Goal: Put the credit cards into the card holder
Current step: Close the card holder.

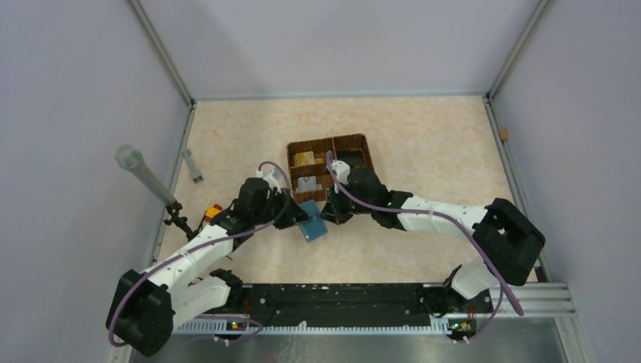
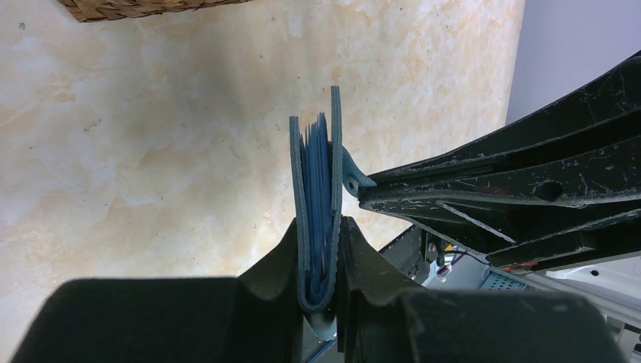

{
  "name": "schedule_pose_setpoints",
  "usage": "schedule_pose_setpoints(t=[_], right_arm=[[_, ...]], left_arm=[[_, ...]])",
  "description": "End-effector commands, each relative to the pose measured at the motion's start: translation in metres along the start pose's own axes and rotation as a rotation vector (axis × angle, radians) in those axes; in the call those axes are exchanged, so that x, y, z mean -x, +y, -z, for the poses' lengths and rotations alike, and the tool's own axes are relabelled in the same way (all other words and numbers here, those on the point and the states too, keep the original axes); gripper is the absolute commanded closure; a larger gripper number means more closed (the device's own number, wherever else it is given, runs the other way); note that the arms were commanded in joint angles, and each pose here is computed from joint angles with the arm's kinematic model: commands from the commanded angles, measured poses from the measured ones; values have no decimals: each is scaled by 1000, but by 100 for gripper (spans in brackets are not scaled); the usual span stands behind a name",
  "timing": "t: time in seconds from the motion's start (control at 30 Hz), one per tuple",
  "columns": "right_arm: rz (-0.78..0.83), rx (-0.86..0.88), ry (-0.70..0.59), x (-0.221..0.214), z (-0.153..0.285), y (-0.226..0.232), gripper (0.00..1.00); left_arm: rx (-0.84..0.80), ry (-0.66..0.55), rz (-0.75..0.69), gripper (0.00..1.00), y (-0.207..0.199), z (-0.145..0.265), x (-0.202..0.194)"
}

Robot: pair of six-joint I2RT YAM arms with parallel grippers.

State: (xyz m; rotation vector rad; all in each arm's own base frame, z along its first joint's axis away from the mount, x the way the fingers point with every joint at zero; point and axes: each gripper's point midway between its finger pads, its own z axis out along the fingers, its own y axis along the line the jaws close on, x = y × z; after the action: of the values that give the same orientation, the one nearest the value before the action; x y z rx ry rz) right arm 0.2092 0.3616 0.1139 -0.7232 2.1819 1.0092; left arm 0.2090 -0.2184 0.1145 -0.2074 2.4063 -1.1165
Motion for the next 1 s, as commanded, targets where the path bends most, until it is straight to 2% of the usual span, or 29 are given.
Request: schedule_pose_setpoints(t=[0.0, 0.13, 0.37, 0.47, 0.63, 0.77, 0.97], right_arm=[[24, 112, -80, 26, -1, 24, 100], [19, 114, -72, 23, -3, 23, 100], [10, 128, -70, 20, -4, 24, 100], [12, 139, -79, 22, -3, 26, 100], [19, 175, -74, 21, -2, 33, 100], [24, 196, -74, 19, -1, 35, 100], [29, 221, -80, 19, 0, 39, 100]], left_arm=[[-55, -23, -19, 92, -14, -2, 8], [-66, -20, -9, 83, -15, -4, 8], [-65, -13, 2, 83, -15, -5, 7], [-60, -11, 6, 87, -13, -6, 7], [-47, -10, 13, 88, -11, -6, 6], [-45, -10, 15, 95, -10, -6, 6], [-42, -4, 15, 100, -9, -7, 5]])
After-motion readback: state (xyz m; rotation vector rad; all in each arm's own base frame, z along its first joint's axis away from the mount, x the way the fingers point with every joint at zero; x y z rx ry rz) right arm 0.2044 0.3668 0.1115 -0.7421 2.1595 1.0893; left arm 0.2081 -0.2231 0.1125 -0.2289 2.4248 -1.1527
